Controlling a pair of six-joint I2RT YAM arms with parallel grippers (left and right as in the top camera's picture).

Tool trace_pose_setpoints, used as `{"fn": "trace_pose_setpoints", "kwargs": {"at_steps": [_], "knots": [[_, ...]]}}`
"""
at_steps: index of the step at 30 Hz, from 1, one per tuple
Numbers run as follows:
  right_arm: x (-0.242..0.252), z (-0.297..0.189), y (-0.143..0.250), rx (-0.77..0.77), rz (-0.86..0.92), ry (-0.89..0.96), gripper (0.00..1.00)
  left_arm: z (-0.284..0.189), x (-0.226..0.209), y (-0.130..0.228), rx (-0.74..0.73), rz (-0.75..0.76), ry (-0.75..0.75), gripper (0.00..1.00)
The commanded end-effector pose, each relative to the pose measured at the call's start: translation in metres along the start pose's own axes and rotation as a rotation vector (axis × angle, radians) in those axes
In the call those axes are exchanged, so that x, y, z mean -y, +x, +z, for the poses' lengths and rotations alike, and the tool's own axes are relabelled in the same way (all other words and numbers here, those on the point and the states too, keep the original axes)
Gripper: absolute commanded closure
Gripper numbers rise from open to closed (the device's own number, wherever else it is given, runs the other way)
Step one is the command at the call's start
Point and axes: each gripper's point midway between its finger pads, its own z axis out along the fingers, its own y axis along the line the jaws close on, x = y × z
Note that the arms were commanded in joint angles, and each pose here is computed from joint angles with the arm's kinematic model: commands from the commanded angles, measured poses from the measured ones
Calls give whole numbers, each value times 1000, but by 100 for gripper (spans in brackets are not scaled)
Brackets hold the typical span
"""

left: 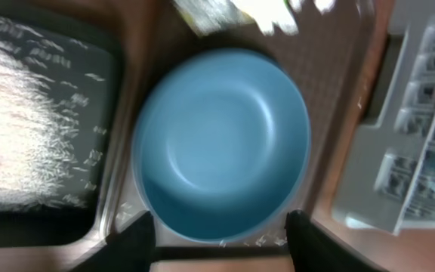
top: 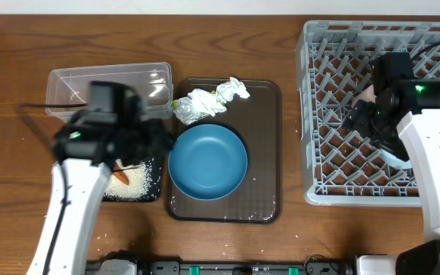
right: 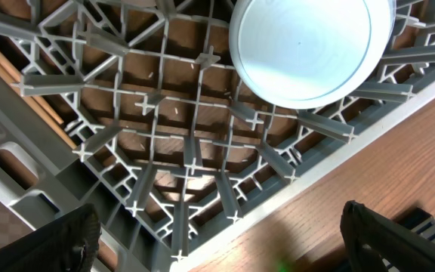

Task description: Sort waste into correct bins and load items into the dishwasher rack

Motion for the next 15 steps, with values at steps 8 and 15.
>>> {"fn": "trace_pose_setpoints", "kwargs": {"at_steps": [8,15], "knots": [[2,-3,-4,17,3,1,1,92,19,36,-180,91,-220,94],[2,-3,-4,17,3,1,1,150,42,75,-280,177,-256,94]]}}
